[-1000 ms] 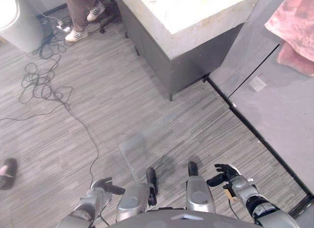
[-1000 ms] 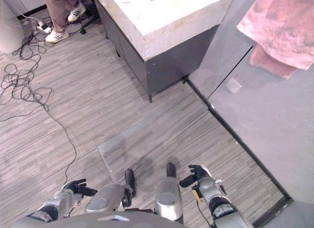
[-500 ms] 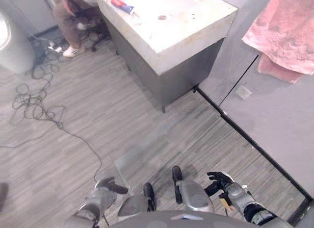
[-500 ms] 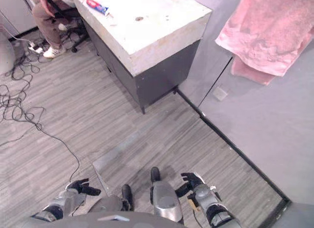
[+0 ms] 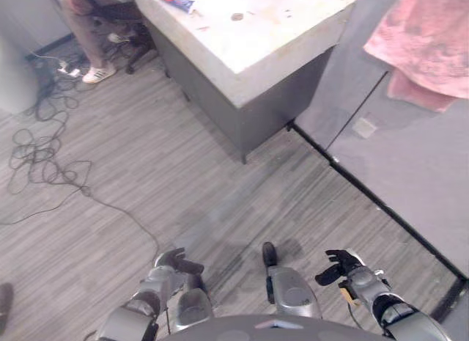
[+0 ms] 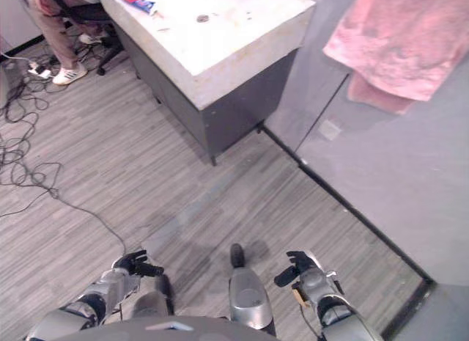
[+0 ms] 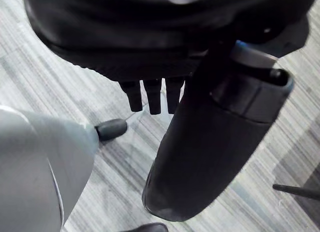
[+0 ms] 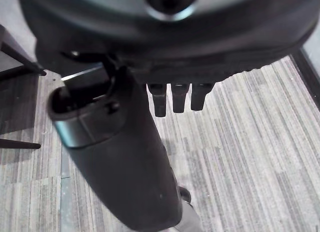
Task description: Organize the bathroom.
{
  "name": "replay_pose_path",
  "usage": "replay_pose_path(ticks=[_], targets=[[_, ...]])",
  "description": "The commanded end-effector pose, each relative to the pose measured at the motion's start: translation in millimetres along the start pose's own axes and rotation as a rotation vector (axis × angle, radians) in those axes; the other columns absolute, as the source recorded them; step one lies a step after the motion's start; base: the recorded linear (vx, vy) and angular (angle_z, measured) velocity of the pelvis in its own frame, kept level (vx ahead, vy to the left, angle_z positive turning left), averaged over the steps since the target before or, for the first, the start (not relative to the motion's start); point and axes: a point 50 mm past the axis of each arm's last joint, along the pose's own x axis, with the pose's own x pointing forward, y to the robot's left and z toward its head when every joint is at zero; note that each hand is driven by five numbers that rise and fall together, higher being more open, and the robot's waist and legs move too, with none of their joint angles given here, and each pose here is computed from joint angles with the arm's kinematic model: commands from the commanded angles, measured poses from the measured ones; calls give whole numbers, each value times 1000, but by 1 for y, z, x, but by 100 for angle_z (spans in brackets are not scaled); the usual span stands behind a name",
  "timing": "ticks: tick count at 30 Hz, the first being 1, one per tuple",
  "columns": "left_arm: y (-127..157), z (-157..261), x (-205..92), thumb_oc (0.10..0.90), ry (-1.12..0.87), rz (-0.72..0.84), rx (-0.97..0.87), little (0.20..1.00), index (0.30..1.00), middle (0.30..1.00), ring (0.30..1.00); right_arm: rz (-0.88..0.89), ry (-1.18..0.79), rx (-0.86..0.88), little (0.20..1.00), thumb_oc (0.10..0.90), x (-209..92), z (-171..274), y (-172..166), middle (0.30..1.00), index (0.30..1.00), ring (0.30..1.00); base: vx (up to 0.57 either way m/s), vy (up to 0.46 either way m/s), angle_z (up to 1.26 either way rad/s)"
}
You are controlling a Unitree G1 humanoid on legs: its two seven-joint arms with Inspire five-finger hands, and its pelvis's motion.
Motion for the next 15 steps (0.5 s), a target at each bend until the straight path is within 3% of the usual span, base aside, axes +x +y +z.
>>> replay_pose_path(ticks=[1, 8, 12, 15], targets=[[38, -10, -3, 800, -2, 99, 49, 900, 900, 900, 900, -8, -71, 51, 900, 800, 0, 17, 4, 900, 900, 900, 65, 257, 37], [64, -27, -8, 800, 60, 165, 25, 900, 900, 900, 900, 66, -92, 5, 900, 800, -1, 24, 13, 900, 900, 900, 97, 137, -33], [75, -26, -11, 800, 30, 201, 44, 900, 900, 900, 900, 116, -106, -27, 900, 800, -2, 28, 17, 900, 900, 900, 250, -89, -149], [74, -18, -10, 800, -10, 204, -37, 900, 900, 900, 900, 105, -89, -70, 900, 800, -2, 20, 10, 900, 900, 900, 124, -135, -17]])
